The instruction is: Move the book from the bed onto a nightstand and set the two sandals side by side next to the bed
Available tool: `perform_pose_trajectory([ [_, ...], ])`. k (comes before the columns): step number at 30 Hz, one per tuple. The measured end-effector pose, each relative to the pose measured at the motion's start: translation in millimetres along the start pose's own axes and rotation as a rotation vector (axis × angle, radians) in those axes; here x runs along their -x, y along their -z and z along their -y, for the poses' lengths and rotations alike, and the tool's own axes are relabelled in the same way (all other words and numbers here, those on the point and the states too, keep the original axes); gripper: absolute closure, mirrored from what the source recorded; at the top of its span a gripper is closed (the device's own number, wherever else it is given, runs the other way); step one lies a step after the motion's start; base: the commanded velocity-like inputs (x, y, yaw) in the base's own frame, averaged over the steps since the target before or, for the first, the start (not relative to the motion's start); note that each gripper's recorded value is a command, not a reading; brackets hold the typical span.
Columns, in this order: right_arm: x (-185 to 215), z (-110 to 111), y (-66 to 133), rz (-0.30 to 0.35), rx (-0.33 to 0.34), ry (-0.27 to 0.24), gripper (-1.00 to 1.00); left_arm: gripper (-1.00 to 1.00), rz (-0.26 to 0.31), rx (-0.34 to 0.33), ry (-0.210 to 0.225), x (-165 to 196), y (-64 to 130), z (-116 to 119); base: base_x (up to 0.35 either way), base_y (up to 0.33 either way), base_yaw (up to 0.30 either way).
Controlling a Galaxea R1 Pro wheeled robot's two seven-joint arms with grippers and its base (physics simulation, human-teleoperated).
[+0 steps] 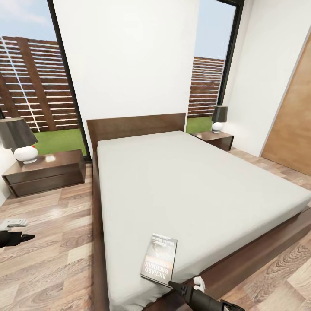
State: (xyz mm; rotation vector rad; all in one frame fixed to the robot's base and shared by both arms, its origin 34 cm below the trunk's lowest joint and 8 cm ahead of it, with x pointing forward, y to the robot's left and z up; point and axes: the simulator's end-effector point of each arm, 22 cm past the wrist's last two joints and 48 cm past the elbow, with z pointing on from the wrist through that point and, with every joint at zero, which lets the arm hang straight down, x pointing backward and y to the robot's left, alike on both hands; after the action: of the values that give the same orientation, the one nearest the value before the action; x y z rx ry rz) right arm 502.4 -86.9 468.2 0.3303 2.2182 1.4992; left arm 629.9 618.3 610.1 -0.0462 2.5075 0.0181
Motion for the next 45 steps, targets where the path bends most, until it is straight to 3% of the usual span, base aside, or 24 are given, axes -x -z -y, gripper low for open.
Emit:
perform_pose_trajectory([
  [45,-4,-12,-13.4,-0.009,0.025,-0.003,-1.0,-1.0,0.0,0.0,0.0,0,0.0,0,0.0,0.0,0.0],
])
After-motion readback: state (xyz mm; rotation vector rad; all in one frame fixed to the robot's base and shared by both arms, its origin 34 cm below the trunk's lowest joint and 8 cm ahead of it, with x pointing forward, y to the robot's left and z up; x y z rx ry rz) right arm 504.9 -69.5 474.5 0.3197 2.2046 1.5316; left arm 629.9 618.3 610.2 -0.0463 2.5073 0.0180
